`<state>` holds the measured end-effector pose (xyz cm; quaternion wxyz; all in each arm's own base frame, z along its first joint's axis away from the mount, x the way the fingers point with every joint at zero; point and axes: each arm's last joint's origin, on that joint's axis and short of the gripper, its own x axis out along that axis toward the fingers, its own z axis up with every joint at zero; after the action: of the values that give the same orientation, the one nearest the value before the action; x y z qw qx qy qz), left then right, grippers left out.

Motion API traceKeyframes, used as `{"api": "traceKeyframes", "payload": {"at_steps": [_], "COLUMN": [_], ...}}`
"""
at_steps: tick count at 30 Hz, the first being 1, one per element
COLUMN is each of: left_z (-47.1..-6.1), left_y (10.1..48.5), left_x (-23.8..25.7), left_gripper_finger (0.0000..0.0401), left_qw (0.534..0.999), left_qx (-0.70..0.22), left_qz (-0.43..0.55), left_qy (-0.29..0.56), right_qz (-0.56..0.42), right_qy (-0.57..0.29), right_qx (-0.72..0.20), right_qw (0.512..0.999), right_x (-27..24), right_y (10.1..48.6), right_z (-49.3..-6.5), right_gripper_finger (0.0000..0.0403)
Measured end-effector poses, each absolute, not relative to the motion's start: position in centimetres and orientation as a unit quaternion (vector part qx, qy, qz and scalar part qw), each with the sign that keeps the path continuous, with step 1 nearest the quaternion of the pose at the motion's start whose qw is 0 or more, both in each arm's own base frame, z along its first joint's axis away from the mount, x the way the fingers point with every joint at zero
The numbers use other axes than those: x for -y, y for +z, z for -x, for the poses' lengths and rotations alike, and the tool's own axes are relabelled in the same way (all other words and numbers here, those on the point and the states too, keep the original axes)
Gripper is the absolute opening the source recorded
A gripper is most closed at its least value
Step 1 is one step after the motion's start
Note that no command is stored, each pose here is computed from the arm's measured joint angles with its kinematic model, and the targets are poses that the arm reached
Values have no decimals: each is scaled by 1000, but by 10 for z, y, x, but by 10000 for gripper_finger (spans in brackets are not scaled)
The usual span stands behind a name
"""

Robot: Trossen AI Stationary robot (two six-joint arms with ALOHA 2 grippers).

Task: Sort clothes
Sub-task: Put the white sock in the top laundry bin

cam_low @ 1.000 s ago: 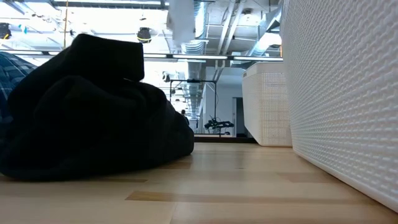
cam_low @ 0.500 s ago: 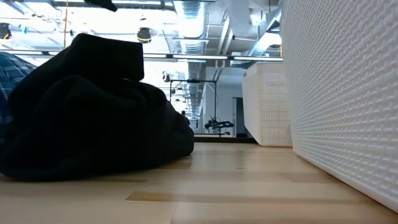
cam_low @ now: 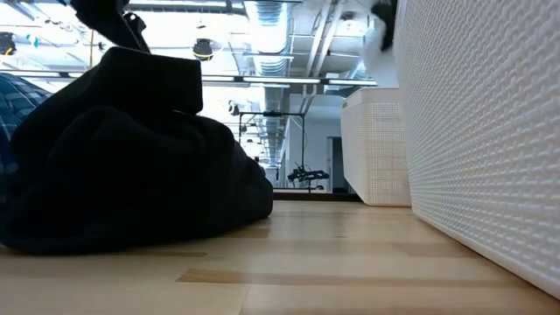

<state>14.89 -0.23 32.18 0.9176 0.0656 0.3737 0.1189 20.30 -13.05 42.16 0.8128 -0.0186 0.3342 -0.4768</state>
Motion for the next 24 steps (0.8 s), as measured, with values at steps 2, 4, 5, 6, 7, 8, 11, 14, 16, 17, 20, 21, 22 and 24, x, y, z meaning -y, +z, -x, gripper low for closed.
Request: {"api": "traceKeyframes", "payload": {"at_steps": [2,4,5,6,7,8,11,14,16,17,20,21,22,24], "left_z": [-149,-149,-149,-149,-149,-149,-149,-149,-149,-149,-149,-149,-149,-149], "left_y": [319,318,318,318,318,318,318,318,318,318,318,318,318,318], "left_x": [3,3,3,3,3,3,3,3,3,3,5,6,7,8], "left_gripper_finger": [217,217,217,217,217,217,217,217,217,217,217,217,217,217], "left_qw": [916,916,916,916,916,916,916,917,917,917,917,918,918,919], "left_qx": [-378,-379,-379,-379,-378,-378,-378,-378,-378,-378,-378,-378,-377,-377], "left_qz": [-63,-62,-62,-61,-61,-60,-58,-55,-54,-54,-54,-53,-52,-51], "left_qy": [116,116,116,116,116,116,117,118,119,118,113,111,109,106], "right_qz": [-3,-24,-34,-44,-52,-59,-76,-95,-111,-119,-149,-160,-170,-187], "right_qy": [-488,-492,-492,-490,-487,-485,-480,-479,-473,-468,-448,-439,-430,-411], "right_qx": [-362,-389,-402,-414,-426,-438,-473,-506,-528,-539,-565,-572,-579,-592], "right_qw": [794,778,772,766,761,755,735,711,697,691,677,674,671,667], "right_x": [141,150,156,161,166,170,183,195,203,206,213,215,215,215], "right_y": [413,405,401,396,392,387,373,359,350,346,335,332,330,326], "right_z": [-199,-197,-196,-196,-196,-197,-200,-202,-201,-201,-199,-199,-198,-197], "right_gripper_finger": [3,3,3,3,3,4,4,4,4,4,5,5,5,5]}}
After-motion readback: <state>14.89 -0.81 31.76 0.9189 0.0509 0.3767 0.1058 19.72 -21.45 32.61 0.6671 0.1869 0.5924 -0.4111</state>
